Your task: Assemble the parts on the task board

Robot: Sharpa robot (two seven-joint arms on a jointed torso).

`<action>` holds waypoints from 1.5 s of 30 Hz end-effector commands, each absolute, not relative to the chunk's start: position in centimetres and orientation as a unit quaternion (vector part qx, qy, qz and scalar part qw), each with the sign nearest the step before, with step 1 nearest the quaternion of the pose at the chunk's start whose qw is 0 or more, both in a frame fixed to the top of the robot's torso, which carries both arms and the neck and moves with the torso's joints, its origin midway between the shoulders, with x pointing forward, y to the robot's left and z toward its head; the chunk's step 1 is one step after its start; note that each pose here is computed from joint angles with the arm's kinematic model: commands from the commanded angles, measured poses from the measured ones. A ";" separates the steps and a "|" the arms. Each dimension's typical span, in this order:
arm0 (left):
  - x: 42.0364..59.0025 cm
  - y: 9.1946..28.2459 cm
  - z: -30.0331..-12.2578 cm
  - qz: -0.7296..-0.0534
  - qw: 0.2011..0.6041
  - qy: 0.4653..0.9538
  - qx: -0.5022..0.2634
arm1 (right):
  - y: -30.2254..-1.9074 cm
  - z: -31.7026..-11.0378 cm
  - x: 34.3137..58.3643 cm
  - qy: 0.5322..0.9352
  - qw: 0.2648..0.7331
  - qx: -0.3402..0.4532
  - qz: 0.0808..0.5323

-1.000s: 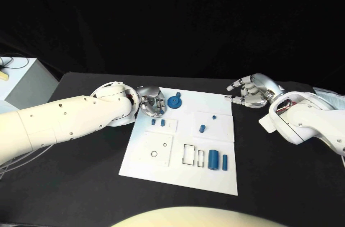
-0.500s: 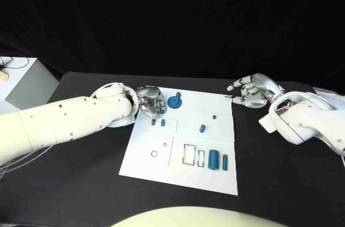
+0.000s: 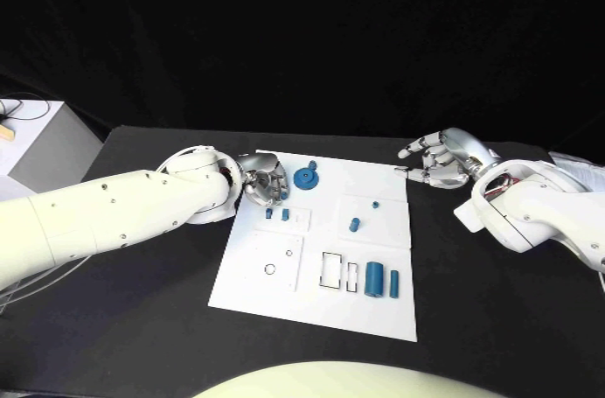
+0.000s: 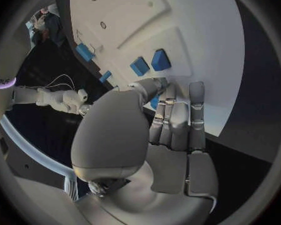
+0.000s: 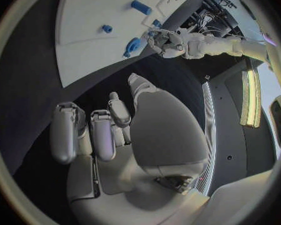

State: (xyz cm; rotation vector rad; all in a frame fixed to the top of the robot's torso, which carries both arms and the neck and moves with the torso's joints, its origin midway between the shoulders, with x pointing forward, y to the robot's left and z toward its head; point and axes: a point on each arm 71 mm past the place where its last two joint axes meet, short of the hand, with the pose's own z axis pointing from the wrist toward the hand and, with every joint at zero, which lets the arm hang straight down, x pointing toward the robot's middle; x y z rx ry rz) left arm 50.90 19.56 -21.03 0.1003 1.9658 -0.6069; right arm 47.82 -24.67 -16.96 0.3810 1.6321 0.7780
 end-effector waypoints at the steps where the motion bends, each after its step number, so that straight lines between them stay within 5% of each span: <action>1: 50.8 19.5 -21.1 -0.252 0.511 0.821 0.040 | -24.6 -16.9 47.8 0.704 0.604 0.157 0.338; 28: 51.2 21.2 -20.6 -0.244 0.530 0.812 0.019 | -24.6 -17.1 47.9 0.709 0.603 0.148 0.334; 37: 52.2 24.3 -19.4 -0.285 0.531 0.792 -0.094 | -22.8 -17.2 47.2 0.720 0.621 -0.003 0.309; 45: 51.3 25.0 -18.0 -0.429 0.471 0.736 -0.228 | -20.7 -18.2 46.3 0.713 0.638 -0.140 0.255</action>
